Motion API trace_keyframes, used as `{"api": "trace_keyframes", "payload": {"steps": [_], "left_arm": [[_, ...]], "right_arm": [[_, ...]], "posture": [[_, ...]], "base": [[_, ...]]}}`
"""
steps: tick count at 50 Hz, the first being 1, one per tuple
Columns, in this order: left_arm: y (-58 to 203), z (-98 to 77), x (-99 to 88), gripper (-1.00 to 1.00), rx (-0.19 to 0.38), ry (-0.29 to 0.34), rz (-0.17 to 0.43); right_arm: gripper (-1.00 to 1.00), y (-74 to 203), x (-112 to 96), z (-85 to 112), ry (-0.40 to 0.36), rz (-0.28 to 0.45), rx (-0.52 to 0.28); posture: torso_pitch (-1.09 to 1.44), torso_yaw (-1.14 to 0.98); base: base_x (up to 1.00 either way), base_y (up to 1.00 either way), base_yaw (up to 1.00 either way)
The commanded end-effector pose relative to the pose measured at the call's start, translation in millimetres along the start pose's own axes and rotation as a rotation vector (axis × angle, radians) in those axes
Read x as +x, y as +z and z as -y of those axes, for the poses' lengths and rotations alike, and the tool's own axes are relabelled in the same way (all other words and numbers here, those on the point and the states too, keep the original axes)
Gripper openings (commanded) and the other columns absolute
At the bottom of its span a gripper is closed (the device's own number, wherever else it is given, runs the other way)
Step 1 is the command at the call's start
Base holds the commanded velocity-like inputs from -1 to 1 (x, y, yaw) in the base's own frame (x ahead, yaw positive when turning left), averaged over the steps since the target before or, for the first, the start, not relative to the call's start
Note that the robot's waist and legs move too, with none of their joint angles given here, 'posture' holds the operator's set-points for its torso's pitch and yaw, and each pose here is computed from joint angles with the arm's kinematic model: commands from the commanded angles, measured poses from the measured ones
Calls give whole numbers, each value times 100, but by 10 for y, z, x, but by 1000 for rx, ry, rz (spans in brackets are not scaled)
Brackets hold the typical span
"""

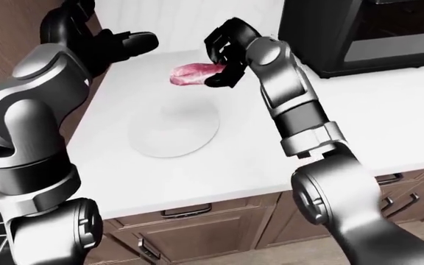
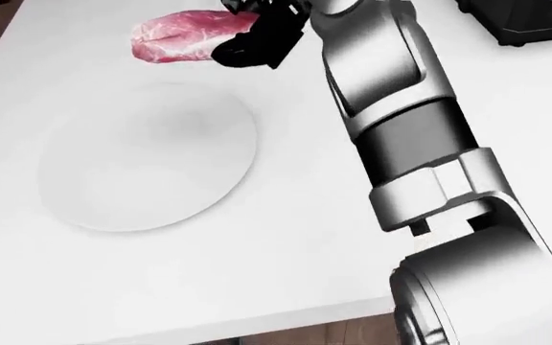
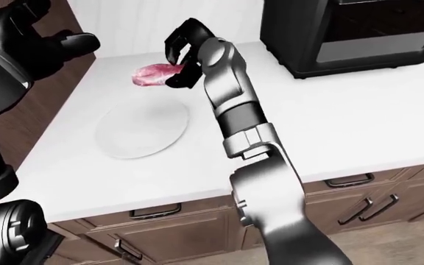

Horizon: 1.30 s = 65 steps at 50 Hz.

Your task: Place the steak on the rack of the oven.

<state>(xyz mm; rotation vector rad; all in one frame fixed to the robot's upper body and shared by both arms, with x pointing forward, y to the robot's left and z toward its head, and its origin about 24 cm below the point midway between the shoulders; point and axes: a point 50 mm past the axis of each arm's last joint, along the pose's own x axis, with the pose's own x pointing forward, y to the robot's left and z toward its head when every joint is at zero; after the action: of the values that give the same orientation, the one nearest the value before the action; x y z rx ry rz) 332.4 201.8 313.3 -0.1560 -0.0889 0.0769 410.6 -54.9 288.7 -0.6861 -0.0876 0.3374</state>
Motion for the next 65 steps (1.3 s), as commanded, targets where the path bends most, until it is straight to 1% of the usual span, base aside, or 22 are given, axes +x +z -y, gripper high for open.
{"api": "trace_keyframes", "payload": {"steps": [1, 4, 5, 9, 12, 15, 17, 18, 19, 21, 24, 27, 28, 30, 33, 37, 38, 40, 42, 44, 50, 65], "left_arm": [[213, 15, -59, 100, -11, -10, 95], [224, 9, -58, 100, -12, -8, 96], [208, 11, -50, 100, -11, -7, 94], [201, 14, -51, 100, -9, -9, 94], [227, 0, -55, 100, -11, -4, 99], [204, 14, -46, 100, -6, -8, 97], [226, -4, -51, 100, -9, -4, 100], [248, -7, -57, 100, -15, -1, 102], [247, -5, -57, 100, -14, -2, 105], [242, -5, -55, 100, -13, -2, 105], [240, 4, -56, 100, -10, -10, 110], [243, 11, -70, 100, -7, -12, 111], [243, 10, -70, 100, -6, -12, 113], [239, 13, -69, 100, -2, -12, 114], [218, 19, -67, 100, 2, -15, 112], [219, 16, -63, 100, 4, -14, 111], [222, 13, -59, 100, 3, -14, 112], [210, 7, -55, 100, 4, -10, 110], [207, 16, -59, 100, 4, -12, 110], [201, 19, -60, 100, 5, -13, 109], [223, 8, -63, 100, 1, -9, 111], [223, 8, -64, 100, -3, -9, 110]], "right_arm": [[-100, 265, -81, 220, -62, 93, -12], [-100, 268, -108, 320, -67, 96, -17], [-100, 259, -120, 380, -76, 98, -8], [-100, 261, -160, 517, -92, 106, 12], [-100, 278, -219, 668, -112, 102, 38], [-100, 218, -272, 753, -128, 88, 35], [-100, 240, -324, 816, -135, 84, 55], [-100, 257, -353, 841, -144, 98, 85], [-100, 242, -380, 867, -148, 91, 63], [-100, 244, -435, 928, -158, 84, 62], [-100, 201, -557, 1075, -197, 62, 67], [-100, 213, -632, 1137, -209, 51, 54], [-100, 217, -657, 1160, -211, 54, 81], [-100, 226, -703, 1212, -222, 57, 81], [-100, 265, -760, 1255, -225, 62, 83], [-100, 259, -837, 1258, -216, 52, 91], [-100, 263, -868, 1253, -209, 49, 117], [-100, 278, -956, 1291, -234, 45, 97], [-100, 280, -995, 1322, -254, 41, 88], [-100, 296, -1020, 1320, -255, 31, 79], [-100, 303, -1020, 1309, -252, 28, 69], [-100, 234, -1000, 1259, -247, 24, 83]], "posture": [[0, 0], [0, 0], [0, 0], [0, 0], [0, 0], [0, 0], [0, 0], [0, 0], [0, 0], [0, 0], [0, 0], [0, 0], [0, 0], [0, 0], [0, 0], [0, 0], [0, 0], [0, 0], [0, 0], [0, 0], [0, 0], [0, 0]], "base": [[0, 0, 0], [0, 0, 0], [0, 0, 0], [0, 0, 0], [0, 0, 0], [0, 0, 0], [0, 0, 0], [0, 0, 0], [0, 0, 0], [0, 0, 0], [0, 0, 0], [0, 0, 0], [0, 0, 0], [0, 0, 0], [0, 0, 0], [0, 0, 0], [0, 0, 0], [0, 0, 0], [0, 0, 0], [0, 0, 0], [0, -1, 0], [0, -18, 0]]}}
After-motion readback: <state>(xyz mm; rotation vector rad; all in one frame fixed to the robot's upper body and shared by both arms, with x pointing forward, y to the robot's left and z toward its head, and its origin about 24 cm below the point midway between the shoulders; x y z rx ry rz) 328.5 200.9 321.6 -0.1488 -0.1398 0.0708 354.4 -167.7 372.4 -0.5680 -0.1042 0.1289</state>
